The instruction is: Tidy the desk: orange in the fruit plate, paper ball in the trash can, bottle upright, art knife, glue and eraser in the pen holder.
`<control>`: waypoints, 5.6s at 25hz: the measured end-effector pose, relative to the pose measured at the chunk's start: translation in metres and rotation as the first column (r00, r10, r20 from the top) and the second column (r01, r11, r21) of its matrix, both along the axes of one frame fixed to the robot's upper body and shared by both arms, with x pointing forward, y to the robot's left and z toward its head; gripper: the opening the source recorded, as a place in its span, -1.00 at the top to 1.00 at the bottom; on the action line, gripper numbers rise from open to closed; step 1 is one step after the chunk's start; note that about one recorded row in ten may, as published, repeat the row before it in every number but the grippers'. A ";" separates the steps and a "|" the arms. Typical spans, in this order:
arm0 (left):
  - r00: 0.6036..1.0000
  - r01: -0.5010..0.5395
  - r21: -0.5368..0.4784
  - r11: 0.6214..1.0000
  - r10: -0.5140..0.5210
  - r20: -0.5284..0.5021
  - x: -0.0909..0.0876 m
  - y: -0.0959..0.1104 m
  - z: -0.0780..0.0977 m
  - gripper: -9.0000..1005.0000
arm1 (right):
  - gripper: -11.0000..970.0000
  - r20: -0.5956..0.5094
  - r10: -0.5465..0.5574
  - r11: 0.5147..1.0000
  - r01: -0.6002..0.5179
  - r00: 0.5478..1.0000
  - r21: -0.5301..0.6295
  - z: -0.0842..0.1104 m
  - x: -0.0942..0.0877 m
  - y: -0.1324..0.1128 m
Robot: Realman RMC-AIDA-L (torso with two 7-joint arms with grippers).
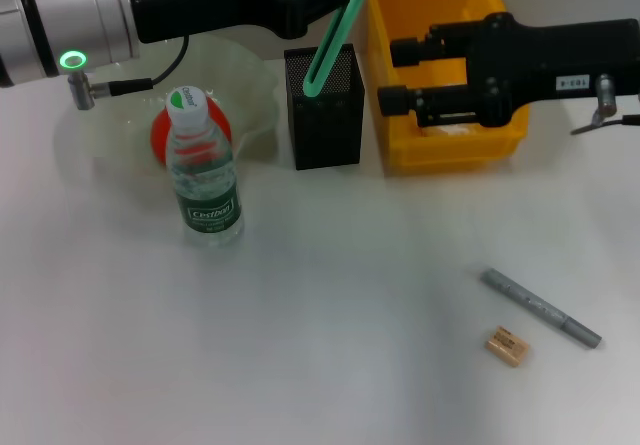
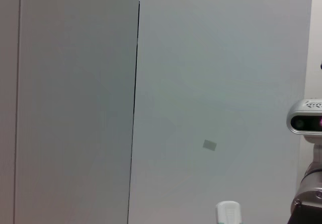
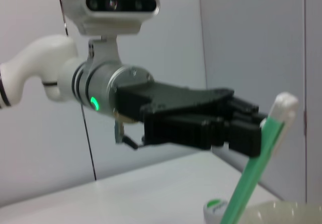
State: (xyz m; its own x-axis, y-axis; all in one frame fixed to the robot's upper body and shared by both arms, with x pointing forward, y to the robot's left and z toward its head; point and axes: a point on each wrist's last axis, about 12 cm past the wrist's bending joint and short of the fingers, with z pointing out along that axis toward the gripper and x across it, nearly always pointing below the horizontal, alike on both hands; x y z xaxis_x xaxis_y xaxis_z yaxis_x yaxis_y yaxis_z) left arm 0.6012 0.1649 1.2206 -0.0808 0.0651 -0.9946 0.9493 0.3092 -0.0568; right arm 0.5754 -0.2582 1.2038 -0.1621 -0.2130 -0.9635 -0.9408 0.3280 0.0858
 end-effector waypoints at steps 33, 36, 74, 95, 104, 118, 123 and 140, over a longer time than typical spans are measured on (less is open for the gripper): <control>0.999 0.014 -0.167 0.986 -0.020 -0.035 0.000 -0.007 -0.014 0.60 | -0.33 0.059 -0.020 0.989 0.011 0.998 0.146 -0.009 0.027 0.031; 0.999 0.005 -0.177 0.984 -0.012 -0.036 0.000 -0.006 -0.016 0.60 | -0.33 0.059 -0.019 0.989 0.010 0.998 0.146 -0.009 0.027 0.031; 0.995 -0.094 -0.237 0.967 0.087 -0.042 0.005 0.003 -0.030 0.60 | 0.12 0.060 -0.089 0.973 0.074 0.994 0.218 -0.008 0.026 0.021; 0.997 -0.083 -0.242 0.967 0.078 -0.030 0.004 -0.001 -0.029 0.60 | 0.32 0.043 -0.087 0.971 0.074 0.995 0.228 -0.010 0.029 0.027; 0.997 -0.081 -0.243 0.967 0.077 -0.023 0.004 -0.002 -0.029 0.61 | 0.49 0.039 -0.088 0.968 0.076 0.995 0.239 -0.010 0.029 0.027; 0.998 -0.070 -0.244 0.967 0.067 -0.018 0.002 -0.004 -0.030 0.61 | 0.72 0.037 -0.118 0.963 0.105 0.992 0.250 -0.011 0.031 0.023; 0.998 -0.069 -0.244 0.967 0.067 -0.015 0.002 -0.003 -0.031 0.63 | 0.80 0.036 -0.125 0.961 0.112 0.992 0.253 -0.011 0.031 0.023; 0.977 -0.200 -0.300 0.933 0.212 0.007 0.004 0.034 -0.033 0.64 | 0.80 0.029 -0.262 0.935 0.247 0.965 0.255 -0.015 0.038 0.005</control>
